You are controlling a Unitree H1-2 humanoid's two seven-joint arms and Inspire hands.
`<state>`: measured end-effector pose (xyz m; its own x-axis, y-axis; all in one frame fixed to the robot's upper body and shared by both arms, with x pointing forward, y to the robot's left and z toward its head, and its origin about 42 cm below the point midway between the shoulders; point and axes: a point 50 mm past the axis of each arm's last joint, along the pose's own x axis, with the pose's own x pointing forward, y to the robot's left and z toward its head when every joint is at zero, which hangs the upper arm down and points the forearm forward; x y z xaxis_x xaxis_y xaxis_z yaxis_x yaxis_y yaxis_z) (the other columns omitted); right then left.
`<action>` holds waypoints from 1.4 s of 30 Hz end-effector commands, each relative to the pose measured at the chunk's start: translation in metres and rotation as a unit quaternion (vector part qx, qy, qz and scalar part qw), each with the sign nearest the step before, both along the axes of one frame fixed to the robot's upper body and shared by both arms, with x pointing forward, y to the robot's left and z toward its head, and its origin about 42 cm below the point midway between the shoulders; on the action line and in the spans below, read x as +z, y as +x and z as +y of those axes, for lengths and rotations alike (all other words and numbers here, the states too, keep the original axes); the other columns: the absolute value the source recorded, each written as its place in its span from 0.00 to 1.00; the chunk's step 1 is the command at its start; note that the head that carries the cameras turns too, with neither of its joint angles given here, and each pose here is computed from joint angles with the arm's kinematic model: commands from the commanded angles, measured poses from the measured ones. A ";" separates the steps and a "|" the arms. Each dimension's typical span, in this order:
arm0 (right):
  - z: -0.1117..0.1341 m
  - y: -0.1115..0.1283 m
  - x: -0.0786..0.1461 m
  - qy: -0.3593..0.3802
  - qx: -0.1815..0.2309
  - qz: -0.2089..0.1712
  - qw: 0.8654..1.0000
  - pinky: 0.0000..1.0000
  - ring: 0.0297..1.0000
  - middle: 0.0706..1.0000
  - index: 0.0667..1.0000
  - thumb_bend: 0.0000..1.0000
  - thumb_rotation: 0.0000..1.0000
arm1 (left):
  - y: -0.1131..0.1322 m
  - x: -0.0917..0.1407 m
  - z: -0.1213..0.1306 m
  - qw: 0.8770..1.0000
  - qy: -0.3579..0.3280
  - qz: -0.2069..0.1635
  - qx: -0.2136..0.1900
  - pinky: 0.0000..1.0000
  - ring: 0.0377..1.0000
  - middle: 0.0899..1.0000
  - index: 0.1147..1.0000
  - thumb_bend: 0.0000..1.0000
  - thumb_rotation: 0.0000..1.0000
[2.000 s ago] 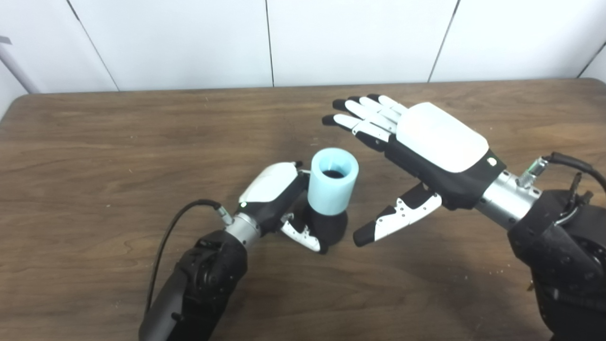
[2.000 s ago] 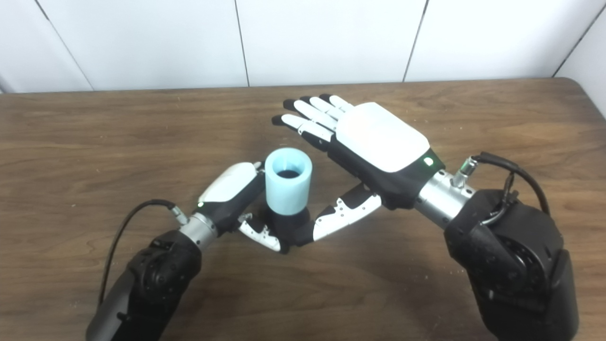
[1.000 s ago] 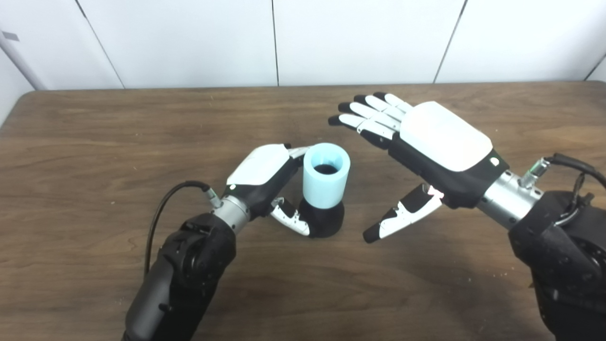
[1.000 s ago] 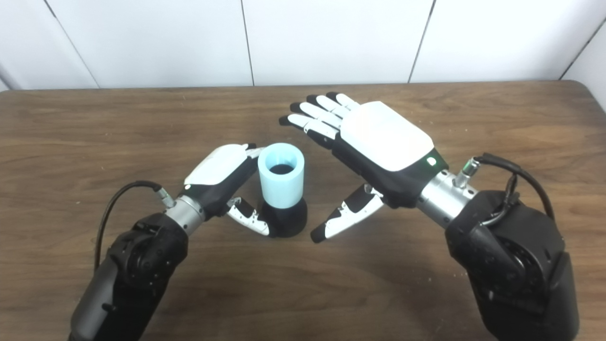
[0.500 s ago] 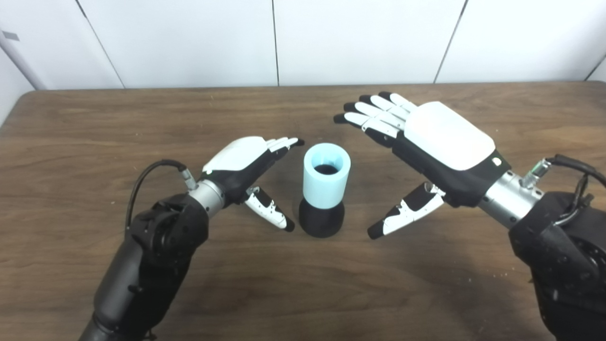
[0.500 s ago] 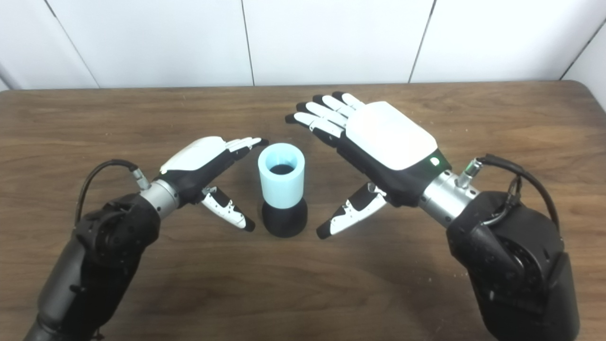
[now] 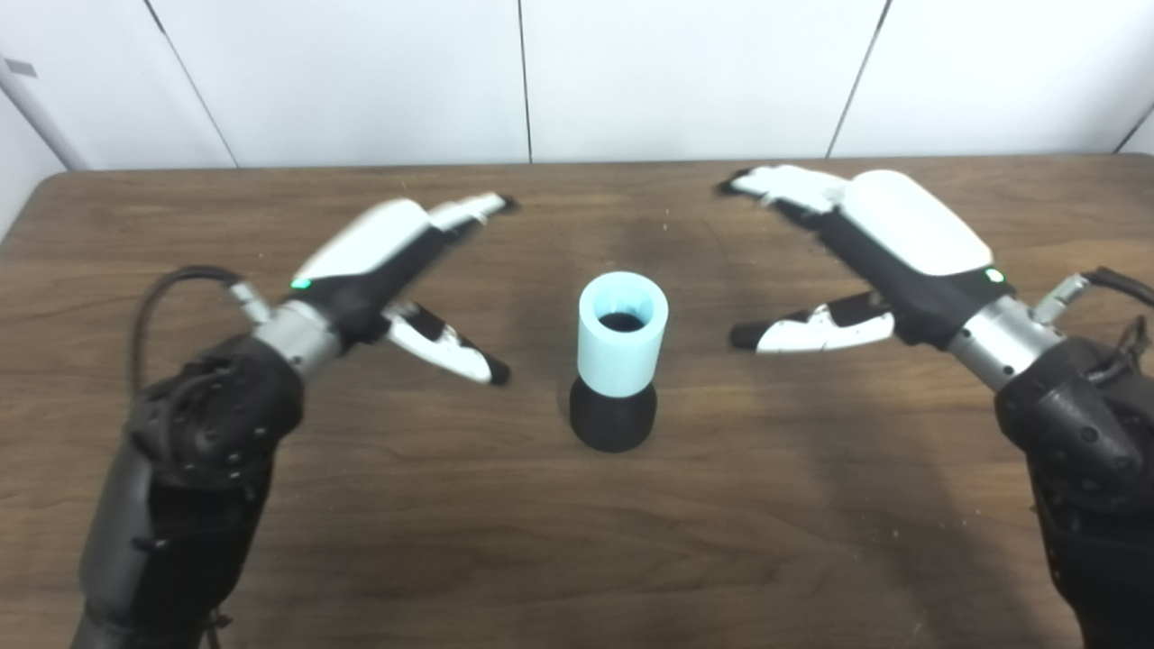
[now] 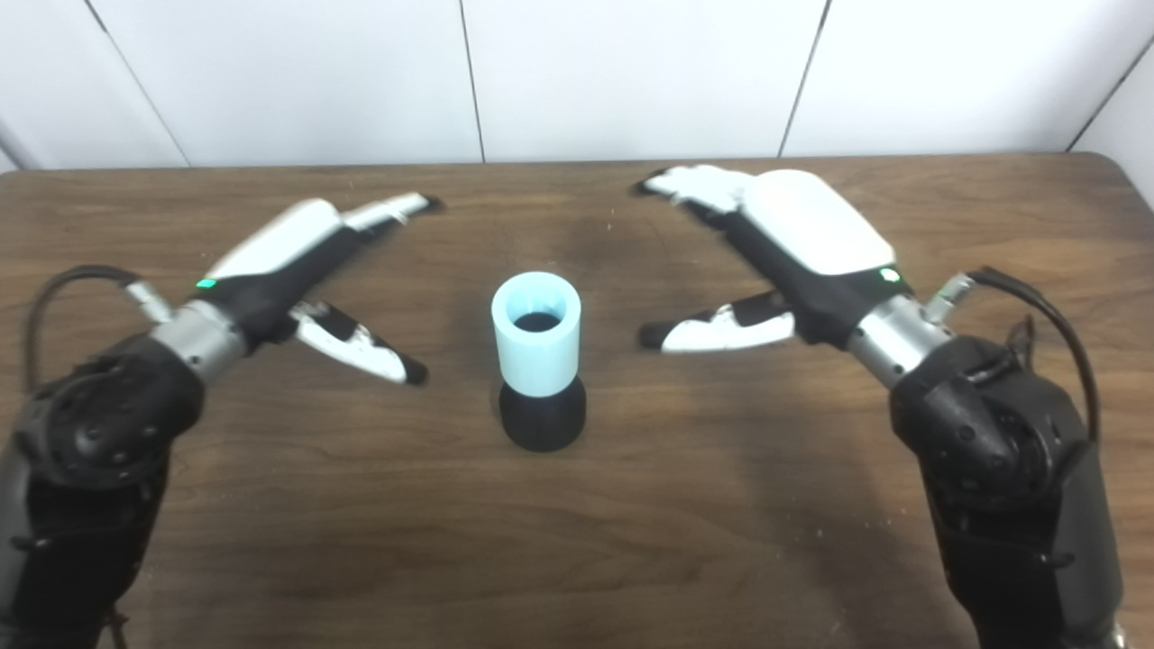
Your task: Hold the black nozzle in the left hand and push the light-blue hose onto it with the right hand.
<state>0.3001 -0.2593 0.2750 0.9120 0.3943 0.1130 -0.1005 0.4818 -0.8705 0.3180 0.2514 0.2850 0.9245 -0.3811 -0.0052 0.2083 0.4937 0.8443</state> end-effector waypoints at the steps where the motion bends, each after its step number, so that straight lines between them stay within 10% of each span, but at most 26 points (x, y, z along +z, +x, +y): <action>1: 0.000 0.004 0.003 0.041 -0.010 -0.027 0.999 0.79 0.89 0.91 0.86 0.56 0.46 | 0.000 0.007 0.004 0.998 -0.047 -0.042 0.017 0.92 0.95 0.92 0.89 0.92 0.20; 12: 0.015 0.027 -0.064 0.221 -0.093 0.025 0.970 0.75 0.84 0.88 0.85 0.54 0.57 | -0.002 -0.066 0.018 0.971 -0.205 -0.040 0.120 0.83 0.84 0.82 0.81 0.65 0.19; 21: 0.029 0.033 -0.090 0.291 -0.145 0.034 0.945 0.79 0.86 0.87 0.86 0.53 0.81 | 0.001 -0.093 0.006 0.951 -0.276 -0.024 0.135 0.80 0.87 0.87 0.88 0.44 0.72; 33: 0.023 0.019 -0.093 0.398 -0.126 0.036 0.908 0.91 0.93 0.92 0.92 0.56 1.00 | -0.009 -0.093 -0.001 0.928 -0.351 -0.012 0.125 0.89 0.91 0.93 0.95 0.44 0.98; 42: 0.022 0.020 -0.096 0.397 -0.123 0.029 0.909 0.93 0.94 0.93 0.92 0.57 1.00 | -0.009 -0.093 -0.002 0.927 -0.351 -0.013 0.131 0.89 0.91 0.92 0.94 0.46 0.99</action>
<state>0.3152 -0.2375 0.1633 0.9912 -0.0137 0.1317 0.0441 0.9719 -0.2311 0.3051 0.2508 0.1746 0.9934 -0.0443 0.1061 0.0102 0.9531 0.3025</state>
